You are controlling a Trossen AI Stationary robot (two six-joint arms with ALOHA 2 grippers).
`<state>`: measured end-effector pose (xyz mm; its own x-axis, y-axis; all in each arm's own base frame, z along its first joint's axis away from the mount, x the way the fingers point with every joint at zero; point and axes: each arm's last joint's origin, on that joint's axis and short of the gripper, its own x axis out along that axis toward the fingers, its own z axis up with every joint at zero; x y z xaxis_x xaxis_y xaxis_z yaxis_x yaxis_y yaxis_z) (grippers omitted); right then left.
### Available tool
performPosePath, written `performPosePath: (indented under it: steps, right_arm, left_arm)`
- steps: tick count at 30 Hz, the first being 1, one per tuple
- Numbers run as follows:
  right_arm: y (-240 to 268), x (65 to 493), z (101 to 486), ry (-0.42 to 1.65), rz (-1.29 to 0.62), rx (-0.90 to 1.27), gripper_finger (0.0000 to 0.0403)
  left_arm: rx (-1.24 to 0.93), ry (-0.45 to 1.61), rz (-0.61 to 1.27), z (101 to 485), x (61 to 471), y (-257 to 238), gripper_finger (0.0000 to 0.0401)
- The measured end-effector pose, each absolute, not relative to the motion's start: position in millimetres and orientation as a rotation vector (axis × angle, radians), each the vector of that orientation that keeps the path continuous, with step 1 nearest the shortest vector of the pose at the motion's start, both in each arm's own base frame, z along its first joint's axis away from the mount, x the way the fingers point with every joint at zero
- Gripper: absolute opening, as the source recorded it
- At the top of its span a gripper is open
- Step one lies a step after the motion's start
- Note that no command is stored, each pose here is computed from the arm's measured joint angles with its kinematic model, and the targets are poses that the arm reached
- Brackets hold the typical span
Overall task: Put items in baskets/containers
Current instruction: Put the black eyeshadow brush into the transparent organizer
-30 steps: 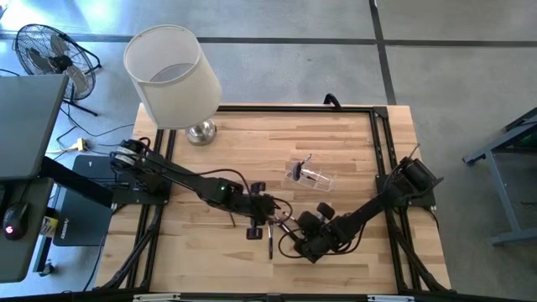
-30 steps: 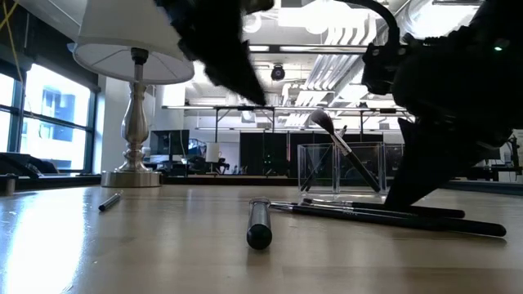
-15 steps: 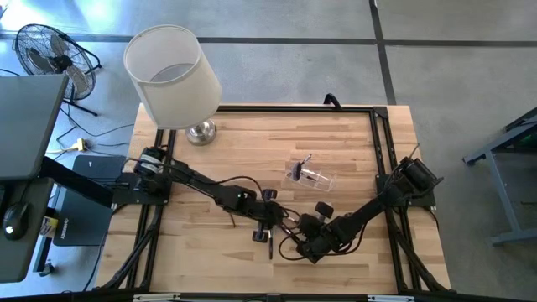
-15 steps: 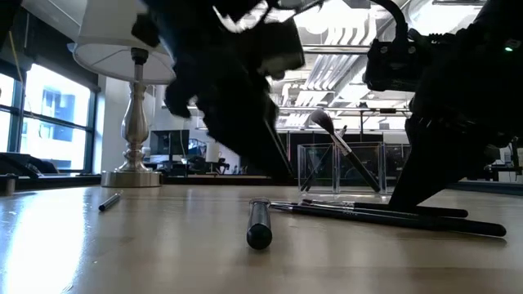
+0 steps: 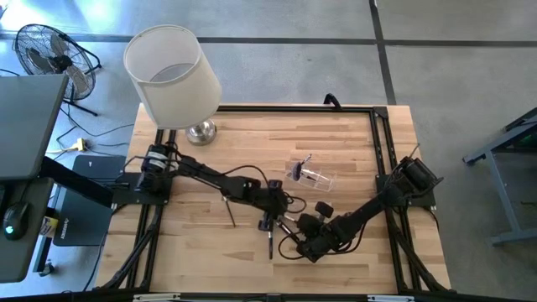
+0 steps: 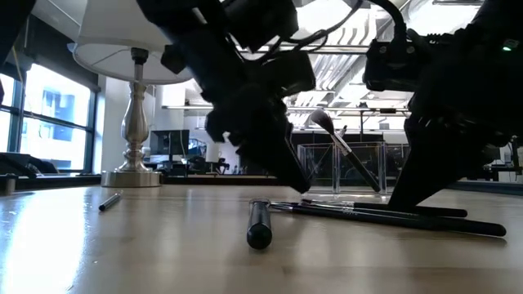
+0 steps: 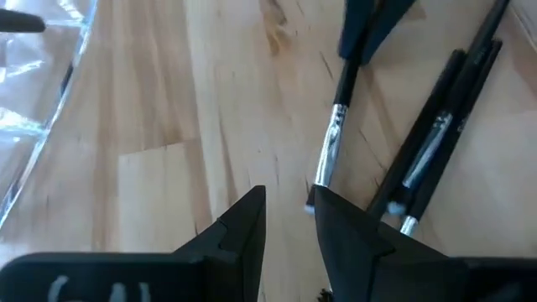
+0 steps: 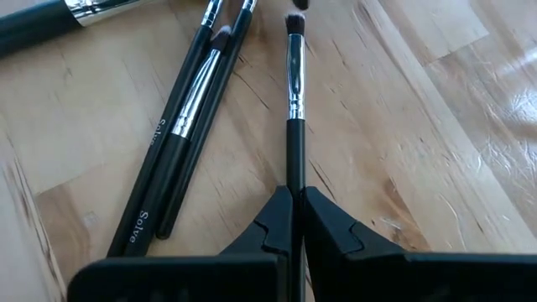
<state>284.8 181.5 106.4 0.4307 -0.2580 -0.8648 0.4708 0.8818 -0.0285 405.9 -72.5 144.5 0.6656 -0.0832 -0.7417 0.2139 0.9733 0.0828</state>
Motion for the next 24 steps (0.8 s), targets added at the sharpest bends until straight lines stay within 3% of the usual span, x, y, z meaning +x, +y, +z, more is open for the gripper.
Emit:
performPosePath:
  steps: [17, 24]
  right_arm:
    - [170.8, 291.6, 106.6, 1.037, -0.484, 0.254, 0.0011]
    - [169.6, 292.5, 106.7, 1.034, -0.488, 0.259, 0.0023]
  left_arm:
    - [0.24, 0.851, -0.258, 126.4, 411.6, -76.6, 0.0096]
    - [0.234, 0.906, -0.285, 122.8, 407.3, -76.5, 0.0011]
